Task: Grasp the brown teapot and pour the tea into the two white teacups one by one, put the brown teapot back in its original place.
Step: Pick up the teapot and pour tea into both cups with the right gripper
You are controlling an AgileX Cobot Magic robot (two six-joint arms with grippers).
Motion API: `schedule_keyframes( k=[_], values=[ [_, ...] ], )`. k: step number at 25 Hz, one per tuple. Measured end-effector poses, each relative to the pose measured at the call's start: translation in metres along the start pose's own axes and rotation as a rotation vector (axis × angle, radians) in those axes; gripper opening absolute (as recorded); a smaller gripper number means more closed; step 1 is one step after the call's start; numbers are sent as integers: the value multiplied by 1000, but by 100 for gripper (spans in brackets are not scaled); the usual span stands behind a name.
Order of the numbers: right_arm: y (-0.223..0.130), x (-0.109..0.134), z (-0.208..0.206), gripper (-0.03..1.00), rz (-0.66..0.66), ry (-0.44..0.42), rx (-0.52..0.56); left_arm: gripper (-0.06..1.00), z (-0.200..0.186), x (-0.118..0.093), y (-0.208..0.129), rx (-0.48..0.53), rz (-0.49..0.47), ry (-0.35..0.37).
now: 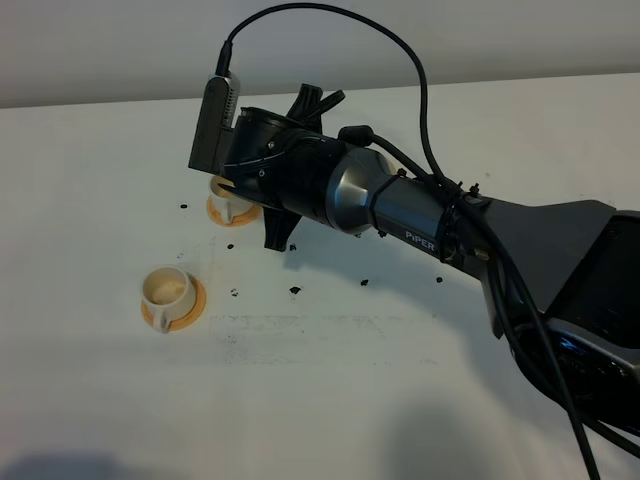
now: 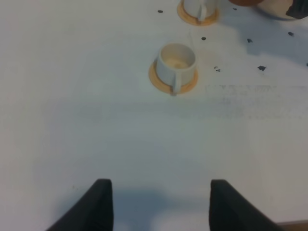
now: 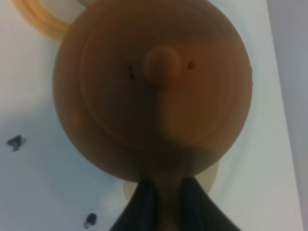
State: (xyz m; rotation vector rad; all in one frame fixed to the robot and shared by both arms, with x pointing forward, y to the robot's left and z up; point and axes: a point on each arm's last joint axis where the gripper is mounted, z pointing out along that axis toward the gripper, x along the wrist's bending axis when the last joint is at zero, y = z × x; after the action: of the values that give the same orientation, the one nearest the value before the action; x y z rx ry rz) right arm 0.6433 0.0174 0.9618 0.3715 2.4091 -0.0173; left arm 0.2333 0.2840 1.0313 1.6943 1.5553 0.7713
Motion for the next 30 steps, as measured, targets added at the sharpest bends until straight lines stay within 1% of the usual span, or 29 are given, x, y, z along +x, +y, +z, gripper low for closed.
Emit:
schedule_keyframes(
  k=[8,20,30],
  values=[
    [-1,-2,0,11,-63,-51,21,44,0,0,0,0,0,0],
    [2,1,5,11,-120,-85,34,44,0,0,0,0,0,0],
    [8,10,6,11,-181,-104,23,44,0,0,0,0,0,0]
  ],
)
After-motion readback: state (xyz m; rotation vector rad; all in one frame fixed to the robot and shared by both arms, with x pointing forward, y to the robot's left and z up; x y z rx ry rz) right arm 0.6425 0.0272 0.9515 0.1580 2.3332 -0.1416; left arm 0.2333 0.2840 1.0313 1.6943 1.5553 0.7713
